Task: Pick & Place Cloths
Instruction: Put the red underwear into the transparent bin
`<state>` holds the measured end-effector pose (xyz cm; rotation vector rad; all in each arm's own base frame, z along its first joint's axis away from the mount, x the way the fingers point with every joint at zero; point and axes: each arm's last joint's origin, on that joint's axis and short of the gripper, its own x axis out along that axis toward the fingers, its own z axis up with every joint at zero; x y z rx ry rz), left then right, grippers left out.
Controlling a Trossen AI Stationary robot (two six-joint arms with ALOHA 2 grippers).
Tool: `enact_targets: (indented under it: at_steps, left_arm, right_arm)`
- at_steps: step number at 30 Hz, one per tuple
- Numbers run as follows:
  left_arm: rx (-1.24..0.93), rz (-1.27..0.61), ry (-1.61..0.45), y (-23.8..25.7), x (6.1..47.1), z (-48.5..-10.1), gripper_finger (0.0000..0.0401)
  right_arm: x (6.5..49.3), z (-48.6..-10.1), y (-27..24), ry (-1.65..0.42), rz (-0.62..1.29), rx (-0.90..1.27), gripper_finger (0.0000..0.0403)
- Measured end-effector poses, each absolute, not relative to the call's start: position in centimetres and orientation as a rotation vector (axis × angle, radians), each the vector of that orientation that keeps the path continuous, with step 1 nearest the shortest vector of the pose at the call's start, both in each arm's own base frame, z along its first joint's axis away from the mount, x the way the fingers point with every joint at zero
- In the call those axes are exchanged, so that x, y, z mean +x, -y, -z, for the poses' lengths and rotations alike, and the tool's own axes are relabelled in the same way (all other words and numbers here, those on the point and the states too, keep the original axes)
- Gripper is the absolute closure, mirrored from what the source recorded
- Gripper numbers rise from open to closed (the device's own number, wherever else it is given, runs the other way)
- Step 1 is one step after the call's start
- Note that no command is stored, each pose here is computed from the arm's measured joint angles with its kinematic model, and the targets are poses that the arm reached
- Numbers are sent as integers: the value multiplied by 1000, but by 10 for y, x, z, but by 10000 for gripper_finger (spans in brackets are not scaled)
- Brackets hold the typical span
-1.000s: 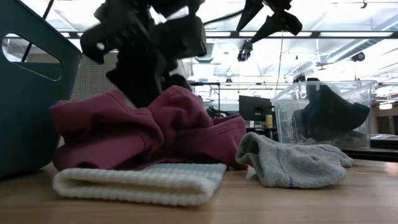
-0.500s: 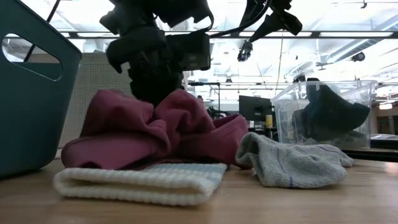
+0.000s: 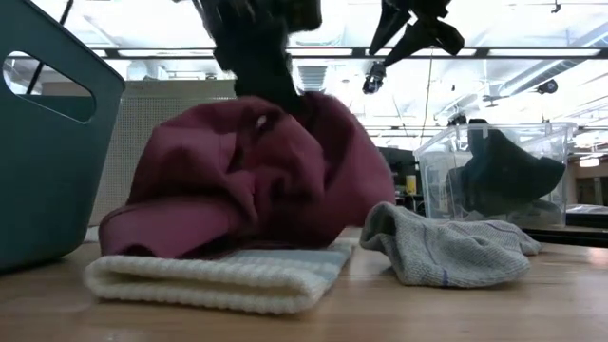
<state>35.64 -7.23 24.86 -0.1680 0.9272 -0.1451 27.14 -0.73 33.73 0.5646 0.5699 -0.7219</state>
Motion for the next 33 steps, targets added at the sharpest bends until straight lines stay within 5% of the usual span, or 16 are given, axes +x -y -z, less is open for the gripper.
enact_targets:
  at_steps: [15, 21, 26, 33]
  left_arm:
    - [-142, -56, -725, 49, 290, -334, 395]
    - [-169, -83, -687, 43, 282, -344, 395]
    - [-197, -93, -679, 42, 281, -345, 393]
    - [-220, -78, -596, 43, 287, -351, 394]
  right_arm:
    - [275, -339, -18, -636, 483, 441, 308]
    - [287, -353, -35, -496, 279, 464, 322]
    - [296, -358, -41, -410, 236, 481, 295]
    - [314, -341, -47, -454, 230, 471, 204]
